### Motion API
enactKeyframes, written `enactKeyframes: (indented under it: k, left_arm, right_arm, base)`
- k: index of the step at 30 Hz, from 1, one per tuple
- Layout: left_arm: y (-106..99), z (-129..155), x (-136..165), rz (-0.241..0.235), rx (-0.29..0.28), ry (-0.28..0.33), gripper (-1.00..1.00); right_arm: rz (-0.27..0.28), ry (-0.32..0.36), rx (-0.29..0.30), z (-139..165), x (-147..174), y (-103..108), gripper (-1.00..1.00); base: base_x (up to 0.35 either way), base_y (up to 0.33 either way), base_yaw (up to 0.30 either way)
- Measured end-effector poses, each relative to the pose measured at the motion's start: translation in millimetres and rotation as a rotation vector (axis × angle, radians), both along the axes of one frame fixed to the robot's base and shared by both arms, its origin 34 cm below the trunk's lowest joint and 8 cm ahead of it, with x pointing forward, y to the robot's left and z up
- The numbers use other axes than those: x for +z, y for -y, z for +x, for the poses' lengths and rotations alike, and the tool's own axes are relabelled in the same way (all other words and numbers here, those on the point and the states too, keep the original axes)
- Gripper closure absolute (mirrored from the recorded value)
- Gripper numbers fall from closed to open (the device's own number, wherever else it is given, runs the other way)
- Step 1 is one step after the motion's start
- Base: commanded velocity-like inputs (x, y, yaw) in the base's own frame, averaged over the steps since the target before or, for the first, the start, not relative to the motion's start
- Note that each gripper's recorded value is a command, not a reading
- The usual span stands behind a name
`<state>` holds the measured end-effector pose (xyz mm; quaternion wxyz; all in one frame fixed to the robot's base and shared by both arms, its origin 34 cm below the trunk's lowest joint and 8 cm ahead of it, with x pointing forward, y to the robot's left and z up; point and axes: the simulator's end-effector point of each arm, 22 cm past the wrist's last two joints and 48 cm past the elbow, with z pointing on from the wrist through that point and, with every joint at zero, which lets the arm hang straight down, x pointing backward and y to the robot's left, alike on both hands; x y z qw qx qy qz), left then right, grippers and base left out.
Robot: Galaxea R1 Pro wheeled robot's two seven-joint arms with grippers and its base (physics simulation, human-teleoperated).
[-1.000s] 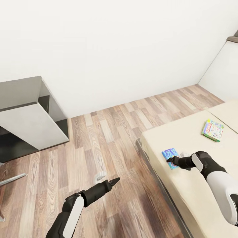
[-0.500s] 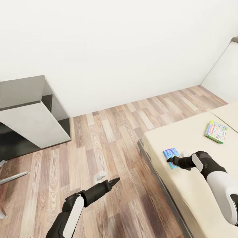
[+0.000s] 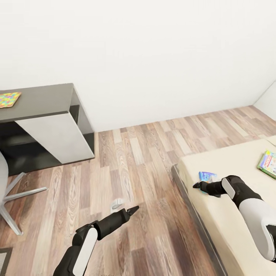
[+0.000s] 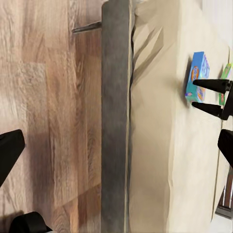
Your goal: Put all the toys in the child's room - the three board games (two on the bed and one on the table), the two jigsaw puzzles on the table, and the tennis ball on the table - inside the toy box on the table in the child's room.
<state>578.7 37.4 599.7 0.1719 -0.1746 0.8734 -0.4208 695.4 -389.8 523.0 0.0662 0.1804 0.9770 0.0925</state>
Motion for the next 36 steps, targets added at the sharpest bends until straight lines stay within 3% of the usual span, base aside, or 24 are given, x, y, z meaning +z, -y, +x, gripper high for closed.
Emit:
enactKeyframes:
  k: [17, 26, 31, 36]
  left_arm:
    - [0, 0, 0, 0.001, 0.000, 0.000, -1.00]
    - [0, 0, -1, 0.003, 0.000, -0.001, -1.00]
    - [0, 0, -1, 0.003, 0.000, -0.002, -1.00]
    - [0, 0, -1, 0.003, 0.000, -0.003, -1.00]
  right_arm:
    - [0.002, 0.001, 0.000, 0, 0, -1, -1.00]
    - [-0.006, 0.013, -0.002, 4, 4, 6, -1.00]
    - [-0.023, 0.034, -0.009, 10, 12, 22, -1.00]
    - [-0.003, 0.055, -0.015, 14, 17, 23, -1.00]
  base:
    - [0.000, 0.000, 0.253]
    - [0.000, 0.000, 0.075]
    - [0.000, 0.000, 0.025]
    - [0.002, 0.000, 0.011]
